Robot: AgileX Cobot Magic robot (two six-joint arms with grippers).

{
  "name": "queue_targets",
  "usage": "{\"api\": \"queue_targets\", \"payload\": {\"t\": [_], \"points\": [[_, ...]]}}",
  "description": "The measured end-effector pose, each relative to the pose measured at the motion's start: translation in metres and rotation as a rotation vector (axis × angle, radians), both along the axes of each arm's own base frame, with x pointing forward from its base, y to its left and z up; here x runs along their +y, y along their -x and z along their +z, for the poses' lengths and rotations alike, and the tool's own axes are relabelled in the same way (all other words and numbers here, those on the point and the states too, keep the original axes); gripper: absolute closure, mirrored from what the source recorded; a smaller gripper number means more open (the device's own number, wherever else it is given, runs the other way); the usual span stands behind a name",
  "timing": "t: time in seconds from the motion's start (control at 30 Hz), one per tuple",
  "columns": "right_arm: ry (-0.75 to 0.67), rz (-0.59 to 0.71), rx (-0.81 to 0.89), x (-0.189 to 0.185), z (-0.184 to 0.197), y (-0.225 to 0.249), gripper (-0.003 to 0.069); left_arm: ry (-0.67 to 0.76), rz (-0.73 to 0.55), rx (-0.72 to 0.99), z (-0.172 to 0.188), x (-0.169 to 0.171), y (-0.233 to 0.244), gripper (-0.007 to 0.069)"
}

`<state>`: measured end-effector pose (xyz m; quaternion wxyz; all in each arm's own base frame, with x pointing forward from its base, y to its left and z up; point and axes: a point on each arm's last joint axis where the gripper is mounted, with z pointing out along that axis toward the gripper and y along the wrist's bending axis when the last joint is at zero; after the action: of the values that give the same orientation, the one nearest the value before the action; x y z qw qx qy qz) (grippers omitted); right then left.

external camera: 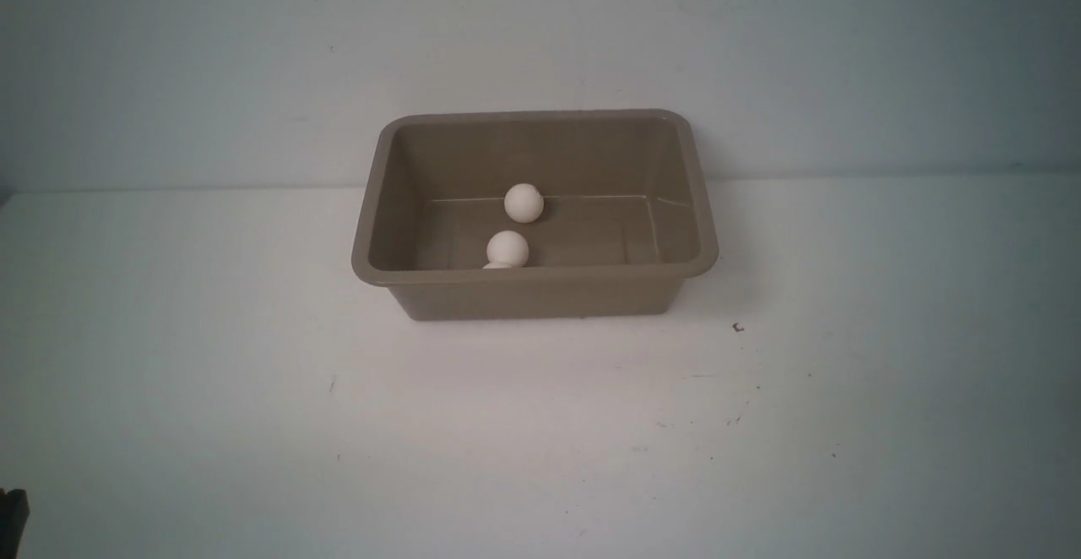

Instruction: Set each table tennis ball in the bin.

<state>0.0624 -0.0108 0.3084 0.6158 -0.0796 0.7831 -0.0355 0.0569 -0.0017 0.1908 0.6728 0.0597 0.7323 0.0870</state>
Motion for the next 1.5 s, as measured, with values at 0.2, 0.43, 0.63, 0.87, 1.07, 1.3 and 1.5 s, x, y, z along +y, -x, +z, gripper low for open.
{"api": "queue_targets", "payload": {"t": [0.2,0.43,0.63,0.87,1.07,1.3,1.5], "points": [[0.0,-0.001,0.001,0.0,0.0,0.0,0.0675,-0.009,0.036,-0.047,0.004,0.003,0.0,0.0629],[0.0,-0.001,0.001,0.0,0.0,0.0,0.0675,0.07,0.054,-0.003,0.0,0.004,0.0,0.0629],[0.001,-0.002,0.003,0.0,0.0,0.0,0.0675,0.183,0.137,0.155,-0.016,0.009,0.004,0.0629],[0.001,-0.002,0.003,0.0,0.0,0.0,0.0675,0.237,0.186,0.164,-0.017,0.013,0.005,0.0629],[-0.007,-0.004,0.003,0.0,0.0,0.0,0.0675,0.271,0.185,0.147,-0.016,0.012,0.004,0.0629],[-0.007,-0.004,0.003,0.0,0.0,0.0,0.0675,0.273,0.184,0.148,-0.016,0.012,0.004,0.0629],[-0.007,-0.004,0.003,0.0,0.0,0.0,0.0675,0.276,0.185,0.147,-0.016,0.012,0.004,0.0629]]}}
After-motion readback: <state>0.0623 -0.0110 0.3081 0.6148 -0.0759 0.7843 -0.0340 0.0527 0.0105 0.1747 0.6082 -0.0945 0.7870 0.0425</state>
